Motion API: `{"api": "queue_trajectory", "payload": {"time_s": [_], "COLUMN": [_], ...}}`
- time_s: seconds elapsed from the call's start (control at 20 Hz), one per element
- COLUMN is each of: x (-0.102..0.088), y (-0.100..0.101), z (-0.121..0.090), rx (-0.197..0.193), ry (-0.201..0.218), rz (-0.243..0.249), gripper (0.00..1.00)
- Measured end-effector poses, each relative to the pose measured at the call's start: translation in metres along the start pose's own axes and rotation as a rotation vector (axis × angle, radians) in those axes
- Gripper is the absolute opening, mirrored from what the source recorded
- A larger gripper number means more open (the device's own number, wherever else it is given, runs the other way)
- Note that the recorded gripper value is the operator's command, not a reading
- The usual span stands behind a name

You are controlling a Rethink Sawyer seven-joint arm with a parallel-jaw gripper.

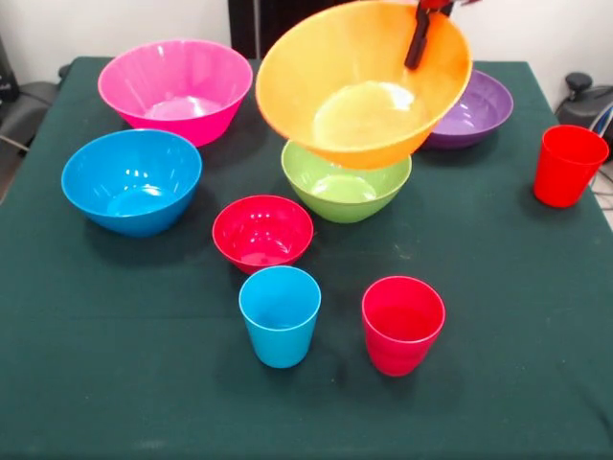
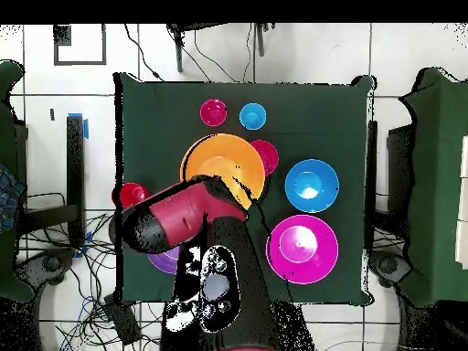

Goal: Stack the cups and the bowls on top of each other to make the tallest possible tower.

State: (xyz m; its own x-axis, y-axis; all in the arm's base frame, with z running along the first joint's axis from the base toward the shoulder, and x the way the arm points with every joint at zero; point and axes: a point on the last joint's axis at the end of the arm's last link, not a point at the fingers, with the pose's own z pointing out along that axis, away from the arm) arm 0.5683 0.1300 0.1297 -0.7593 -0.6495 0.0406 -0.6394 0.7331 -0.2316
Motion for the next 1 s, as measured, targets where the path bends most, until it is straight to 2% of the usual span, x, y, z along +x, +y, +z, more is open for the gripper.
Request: {"api": "queue_trajectory", "payload": {"time_s": [0.25, 0.5, 0.8, 1.0], "x": [0.004, 0.005, 0.015, 0.029], "y": [0.024, 0.044, 0.058, 0.066], "z": [-0.011, -0.012, 0.002, 0.023], "rx": [0.024, 0.044, 0.044, 0.039], "ry": [0.016, 0.034, 0.077, 0.122], "rz": [-0.021, -0.001, 0.039, 0.065], "gripper": [0.0, 0.0, 0.0, 0.0]}}
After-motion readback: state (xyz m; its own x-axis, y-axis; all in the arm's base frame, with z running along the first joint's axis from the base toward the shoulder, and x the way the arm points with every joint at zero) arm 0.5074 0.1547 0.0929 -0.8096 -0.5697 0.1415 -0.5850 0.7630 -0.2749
